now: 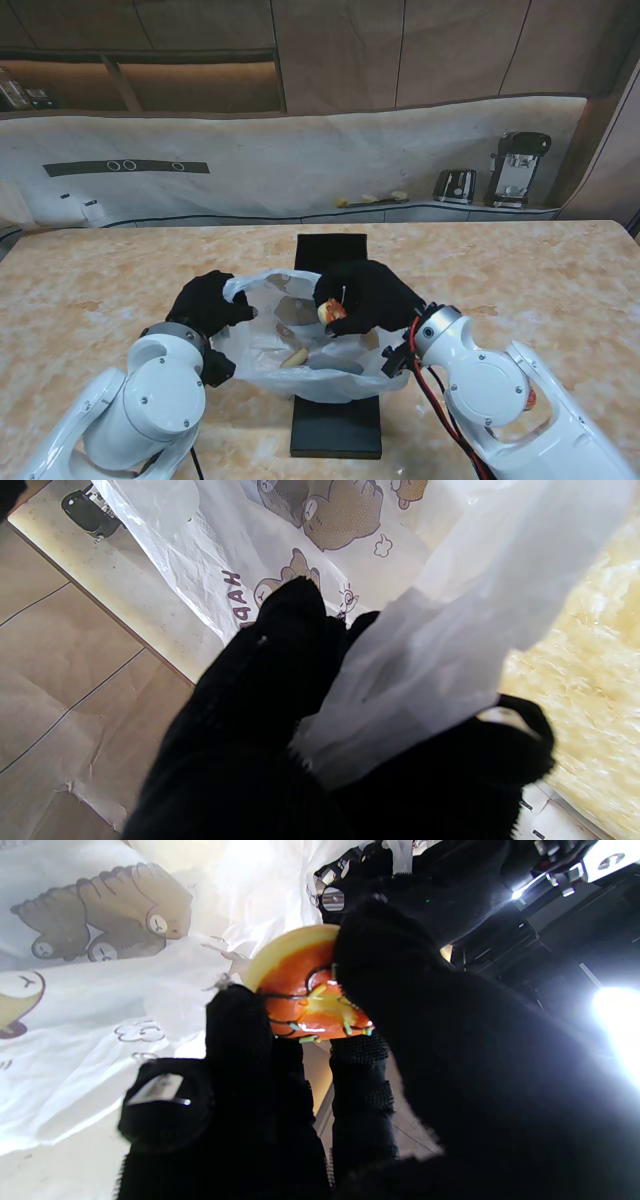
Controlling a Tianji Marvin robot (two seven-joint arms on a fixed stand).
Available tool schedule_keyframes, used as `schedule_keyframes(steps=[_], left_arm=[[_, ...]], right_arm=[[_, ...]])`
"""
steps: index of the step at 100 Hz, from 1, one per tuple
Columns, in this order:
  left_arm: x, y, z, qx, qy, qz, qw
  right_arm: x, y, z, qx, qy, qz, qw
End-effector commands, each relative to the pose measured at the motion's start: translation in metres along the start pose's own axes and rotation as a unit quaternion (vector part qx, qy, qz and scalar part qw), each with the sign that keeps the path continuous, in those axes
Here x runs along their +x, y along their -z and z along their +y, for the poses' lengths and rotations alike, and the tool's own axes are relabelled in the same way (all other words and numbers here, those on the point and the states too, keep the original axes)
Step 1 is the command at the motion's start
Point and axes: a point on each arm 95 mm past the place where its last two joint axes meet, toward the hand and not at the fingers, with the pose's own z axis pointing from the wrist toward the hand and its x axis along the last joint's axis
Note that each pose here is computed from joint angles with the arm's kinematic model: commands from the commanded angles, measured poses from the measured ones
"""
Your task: Pack mini donuts into a plastic bag, tie the opening and put the bag into the gift box
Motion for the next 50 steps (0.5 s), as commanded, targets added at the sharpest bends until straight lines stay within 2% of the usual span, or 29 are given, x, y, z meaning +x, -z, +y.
schedule_keyframes(steps=[1,16,50], left_arm=[[0.002,0.003,0.001,-0.008,0.006,0.002,1.0000],[0.003,0.004,0.000,-0.007,0.006,0.002,1.0000],[0.000,0.005,-0.001,-0.005,0.006,-0.001,1.0000]], right_arm=[[0.000,-0.002,-0.007,0.016,-0.007,-0.006,0.9998],[-0.007,-0.009,-0.011,0.038,-0.002,-0.022,0.9990],[-0.021,-0.018,-0.014,0.083,0.047,-0.041,0.9946]])
